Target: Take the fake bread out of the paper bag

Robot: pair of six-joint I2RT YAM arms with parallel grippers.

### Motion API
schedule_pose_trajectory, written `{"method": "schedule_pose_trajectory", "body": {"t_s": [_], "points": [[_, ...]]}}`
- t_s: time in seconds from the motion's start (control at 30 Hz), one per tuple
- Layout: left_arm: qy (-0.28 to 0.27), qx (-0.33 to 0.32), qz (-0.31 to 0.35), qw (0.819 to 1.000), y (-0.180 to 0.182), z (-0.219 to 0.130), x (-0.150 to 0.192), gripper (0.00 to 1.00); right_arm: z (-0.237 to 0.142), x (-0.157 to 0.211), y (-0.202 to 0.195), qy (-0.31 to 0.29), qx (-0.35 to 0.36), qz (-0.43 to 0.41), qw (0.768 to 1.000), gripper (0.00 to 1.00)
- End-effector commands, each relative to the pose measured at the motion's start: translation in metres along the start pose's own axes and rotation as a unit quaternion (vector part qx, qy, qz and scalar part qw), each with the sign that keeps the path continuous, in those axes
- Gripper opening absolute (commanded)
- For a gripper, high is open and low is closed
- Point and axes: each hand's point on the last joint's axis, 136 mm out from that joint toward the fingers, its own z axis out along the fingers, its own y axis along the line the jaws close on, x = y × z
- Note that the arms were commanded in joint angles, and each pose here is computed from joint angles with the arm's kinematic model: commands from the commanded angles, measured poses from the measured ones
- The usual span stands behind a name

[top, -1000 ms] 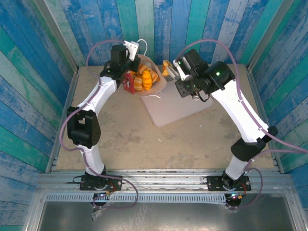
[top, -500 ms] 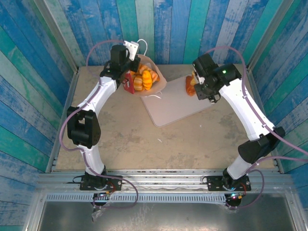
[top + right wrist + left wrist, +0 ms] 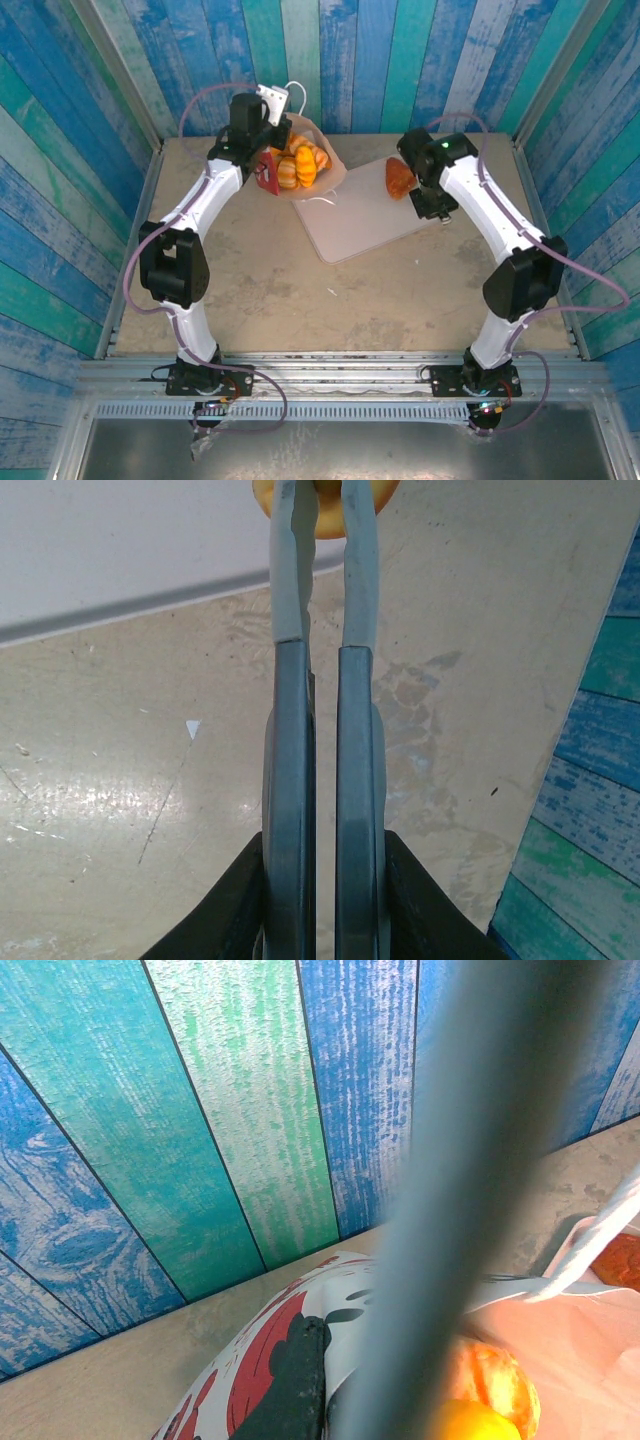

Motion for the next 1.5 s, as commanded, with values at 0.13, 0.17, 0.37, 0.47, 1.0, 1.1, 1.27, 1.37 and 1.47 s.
{"method": "schedule_pose_trajectory", "body": {"t_s": [0.13,0.17,0.37,0.47,1.0,1.1,1.27,1.37,1.47], "points": [[0.003,0.001,-0.007,1.000,-0.002,0.009,0.005,0.00,0.006,0.001,0.004,0.024,0.002,0.012,1.000,0.21],[0.003,0.002,-0.007,1.000,-0.002,0.009,0.005,0.00,0.008,0.002,0.005,0.030,0.002,0.013,0.999,0.21],[0.003,0.003,-0.007,1.000,-0.003,0.010,0.006,0.00,0.016,0.003,0.006,0.054,0.013,0.013,0.998,0.23],[0.003,0.004,-0.007,1.000,-0.003,0.011,0.007,0.00,0.019,0.001,0.004,0.063,0.025,0.014,0.998,0.23],[0.003,0.004,-0.002,1.000,-0.003,0.014,0.006,0.00,0.030,-0.031,0.019,0.060,0.008,0.027,0.998,0.35],[0.005,0.002,0.000,1.000,-0.002,0.014,0.007,0.00,0.030,-0.037,0.023,0.053,-0.003,0.026,0.998,0.38],[0.004,0.002,0.002,1.000,-0.002,0.014,0.006,0.00,0.032,-0.044,0.030,0.049,-0.019,0.021,0.998,0.40],[0.006,0.005,0.002,1.000,-0.003,0.015,0.007,0.00,0.033,-0.049,0.033,0.046,-0.025,0.020,0.998,0.41],[0.007,0.004,0.003,1.000,-0.002,0.016,0.007,0.00,0.030,-0.052,0.035,0.043,-0.033,0.020,0.998,0.41]]}}
